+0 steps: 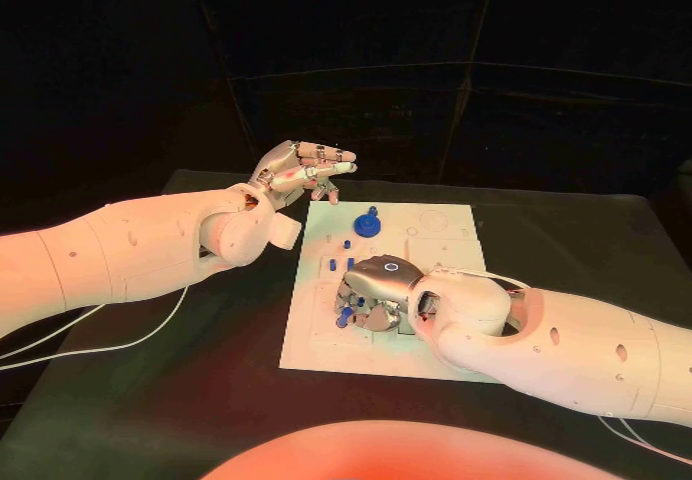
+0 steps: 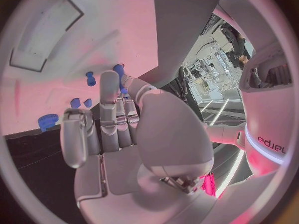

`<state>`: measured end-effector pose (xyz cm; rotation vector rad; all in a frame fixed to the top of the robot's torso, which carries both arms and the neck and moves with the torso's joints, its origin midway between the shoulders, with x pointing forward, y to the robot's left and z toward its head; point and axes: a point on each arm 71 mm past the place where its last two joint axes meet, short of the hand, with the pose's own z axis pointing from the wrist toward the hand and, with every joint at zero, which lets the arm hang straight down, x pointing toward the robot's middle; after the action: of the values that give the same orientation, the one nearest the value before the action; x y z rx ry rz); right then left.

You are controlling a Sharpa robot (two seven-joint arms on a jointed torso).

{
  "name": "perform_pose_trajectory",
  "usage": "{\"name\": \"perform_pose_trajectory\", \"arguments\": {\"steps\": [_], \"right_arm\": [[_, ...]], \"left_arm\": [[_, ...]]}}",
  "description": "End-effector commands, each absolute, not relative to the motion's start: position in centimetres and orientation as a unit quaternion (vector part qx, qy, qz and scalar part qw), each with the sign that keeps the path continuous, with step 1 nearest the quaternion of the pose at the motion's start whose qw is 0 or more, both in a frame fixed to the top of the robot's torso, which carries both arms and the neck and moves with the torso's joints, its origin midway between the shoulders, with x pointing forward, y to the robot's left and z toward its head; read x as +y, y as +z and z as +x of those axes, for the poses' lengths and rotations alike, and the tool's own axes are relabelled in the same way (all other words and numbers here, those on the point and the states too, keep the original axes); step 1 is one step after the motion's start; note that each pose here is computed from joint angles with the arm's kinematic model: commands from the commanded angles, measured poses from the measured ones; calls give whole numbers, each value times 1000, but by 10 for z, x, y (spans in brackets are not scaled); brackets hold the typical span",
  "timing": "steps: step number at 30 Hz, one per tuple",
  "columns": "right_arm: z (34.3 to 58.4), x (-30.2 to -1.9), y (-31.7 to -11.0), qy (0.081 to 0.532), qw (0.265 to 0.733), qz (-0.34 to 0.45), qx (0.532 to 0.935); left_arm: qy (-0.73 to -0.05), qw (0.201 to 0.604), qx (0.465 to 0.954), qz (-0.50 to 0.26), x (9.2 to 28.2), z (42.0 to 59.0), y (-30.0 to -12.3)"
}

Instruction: Assemble the parts on the task board

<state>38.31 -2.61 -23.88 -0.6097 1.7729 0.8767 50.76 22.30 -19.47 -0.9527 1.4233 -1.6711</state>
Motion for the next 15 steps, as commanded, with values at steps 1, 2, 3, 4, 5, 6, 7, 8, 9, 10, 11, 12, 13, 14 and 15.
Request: {"name": "perform_pose_trajectory", "arguments": {"steps": [1, 2, 3, 4, 5, 6, 7, 8, 9, 10, 11, 12, 13, 14, 15], "right_arm": [[383, -26, -239, 344, 518, -270, 736], [383, -26, -239, 341, 519, -272, 735], [383, -26, -239, 340, 519, -273, 735], [383, -25, -239, 339, 519, -275, 735], [383, -25, -240, 337, 519, -276, 735], [383, -24, -240, 336, 518, -278, 736], [382, -23, -240, 336, 517, -280, 736], [382, -22, -241, 335, 516, -282, 737], [382, -22, -241, 335, 515, -283, 737], [381, -21, -242, 334, 513, -285, 738], [379, -21, -244, 334, 510, -288, 739], [378, -20, -246, 333, 507, -290, 740], [377, -20, -247, 332, 505, -292, 741], [376, -20, -249, 332, 503, -294, 742], [375, -19, -250, 332, 502, -296, 742]], "left_arm": [[-655, 361, 551, -369, 222, 508, -193], [-655, 361, 551, -369, 222, 508, -193], [-655, 361, 551, -369, 222, 508, -193], [-655, 361, 551, -369, 222, 508, -193], [-655, 361, 551, -369, 222, 508, -193], [-655, 361, 551, -369, 222, 508, -193], [-655, 360, 551, -369, 222, 508, -193], [-655, 361, 551, -369, 222, 508, -193], [-655, 361, 551, -369, 222, 508, -193], [-655, 361, 551, -369, 222, 508, -193], [-655, 361, 551, -369, 222, 508, -193], [-655, 361, 551, -369, 222, 508, -193], [-655, 361, 551, -369, 222, 508, -193], [-655, 361, 551, -369, 222, 507, -193], [-655, 361, 551, -369, 223, 507, -193]]}}
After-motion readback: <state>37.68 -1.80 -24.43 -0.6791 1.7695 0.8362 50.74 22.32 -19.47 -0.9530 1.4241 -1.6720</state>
